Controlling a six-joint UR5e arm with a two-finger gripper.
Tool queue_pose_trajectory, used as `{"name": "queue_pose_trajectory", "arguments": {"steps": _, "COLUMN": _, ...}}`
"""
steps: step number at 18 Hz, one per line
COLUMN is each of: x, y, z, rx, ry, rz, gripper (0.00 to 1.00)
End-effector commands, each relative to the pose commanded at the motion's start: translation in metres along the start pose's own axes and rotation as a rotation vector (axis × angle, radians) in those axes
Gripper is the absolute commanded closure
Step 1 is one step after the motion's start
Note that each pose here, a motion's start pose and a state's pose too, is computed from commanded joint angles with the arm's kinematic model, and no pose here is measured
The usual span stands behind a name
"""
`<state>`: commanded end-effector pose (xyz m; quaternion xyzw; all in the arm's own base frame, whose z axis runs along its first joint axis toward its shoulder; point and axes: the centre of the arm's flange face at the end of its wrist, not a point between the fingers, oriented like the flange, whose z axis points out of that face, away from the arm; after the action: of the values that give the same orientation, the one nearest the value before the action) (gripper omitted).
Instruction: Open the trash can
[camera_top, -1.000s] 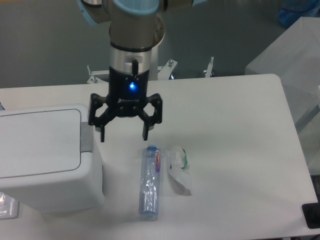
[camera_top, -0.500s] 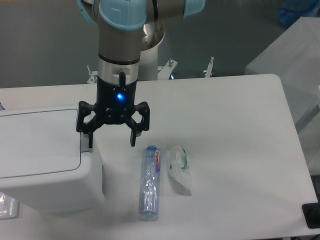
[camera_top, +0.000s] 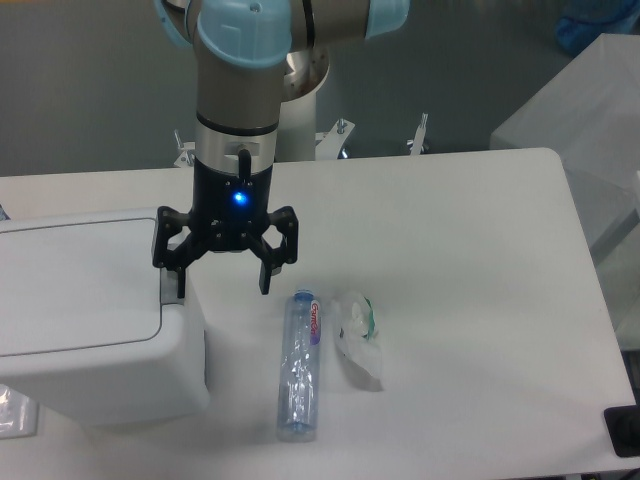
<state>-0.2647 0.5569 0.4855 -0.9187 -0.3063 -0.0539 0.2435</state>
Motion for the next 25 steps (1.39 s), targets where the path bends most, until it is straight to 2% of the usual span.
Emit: {"name": "queue_pose_trajectory", "arguments": {"steps": 25, "x": -0.0005, "y": 0.0058, "z": 0.0047, "rx": -0.008, "ry": -0.001, "rz": 0.007, "gripper": 0.00}}
